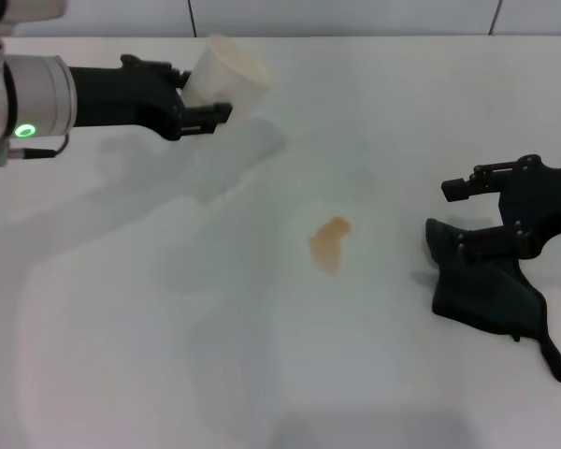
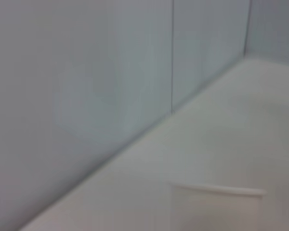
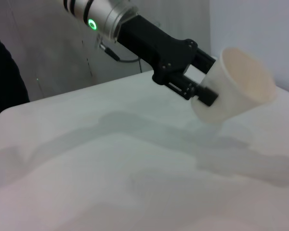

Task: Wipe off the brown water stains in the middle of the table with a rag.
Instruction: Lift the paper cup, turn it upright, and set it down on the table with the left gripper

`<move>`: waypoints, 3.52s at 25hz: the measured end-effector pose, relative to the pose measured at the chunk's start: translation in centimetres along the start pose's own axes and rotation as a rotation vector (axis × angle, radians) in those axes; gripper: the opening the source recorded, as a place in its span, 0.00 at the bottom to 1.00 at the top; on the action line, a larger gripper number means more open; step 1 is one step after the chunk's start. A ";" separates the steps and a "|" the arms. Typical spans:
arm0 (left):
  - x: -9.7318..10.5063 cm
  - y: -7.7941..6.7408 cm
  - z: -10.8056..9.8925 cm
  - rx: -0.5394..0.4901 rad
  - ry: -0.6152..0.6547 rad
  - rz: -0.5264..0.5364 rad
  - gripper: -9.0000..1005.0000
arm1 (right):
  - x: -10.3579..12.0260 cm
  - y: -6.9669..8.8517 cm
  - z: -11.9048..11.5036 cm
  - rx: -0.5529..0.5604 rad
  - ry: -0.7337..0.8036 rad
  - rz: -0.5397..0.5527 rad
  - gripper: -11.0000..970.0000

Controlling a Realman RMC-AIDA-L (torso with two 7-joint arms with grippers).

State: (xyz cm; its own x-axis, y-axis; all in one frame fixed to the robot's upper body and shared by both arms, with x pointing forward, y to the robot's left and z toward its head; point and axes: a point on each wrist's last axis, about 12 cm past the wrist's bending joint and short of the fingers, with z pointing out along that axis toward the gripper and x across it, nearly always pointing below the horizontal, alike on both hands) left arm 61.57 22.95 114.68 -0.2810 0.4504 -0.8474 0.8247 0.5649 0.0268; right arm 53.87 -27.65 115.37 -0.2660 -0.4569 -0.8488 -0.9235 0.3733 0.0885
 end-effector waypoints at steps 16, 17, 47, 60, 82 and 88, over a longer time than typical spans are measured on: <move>6.5 -1.5 0.4 -0.041 -0.268 0.005 0.57 | 0.9 -0.3 0.4 0.016 -0.012 -0.039 0.75; 6.8 -1.7 0.4 -0.045 -0.275 0.005 0.57 | 0.9 -0.3 0.4 0.017 -0.012 -0.041 0.75; 12.3 -4.4 2.1 -0.076 -0.202 0.025 0.57 | 2.1 -0.6 1.5 0.027 0.028 -0.101 0.74; 12.5 -4.2 2.3 -0.094 -0.175 0.026 0.57 | 1.7 -0.8 1.7 0.029 0.029 -0.114 0.74; 12.9 -4.7 2.2 -0.069 -0.160 0.060 0.59 | 1.8 -0.7 1.7 0.027 0.028 -0.106 0.74; 13.7 -4.8 1.4 -0.096 -0.157 0.055 0.63 | 1.8 -0.6 1.7 0.024 0.028 -0.107 0.74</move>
State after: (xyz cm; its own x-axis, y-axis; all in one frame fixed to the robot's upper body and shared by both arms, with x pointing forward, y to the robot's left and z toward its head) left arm 54.44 25.48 102.22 -0.1500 0.3732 -0.9156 0.7840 0.6091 0.1198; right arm 54.45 -27.37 112.96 -0.1744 -0.5171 -0.8380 -0.9401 0.3407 -0.0146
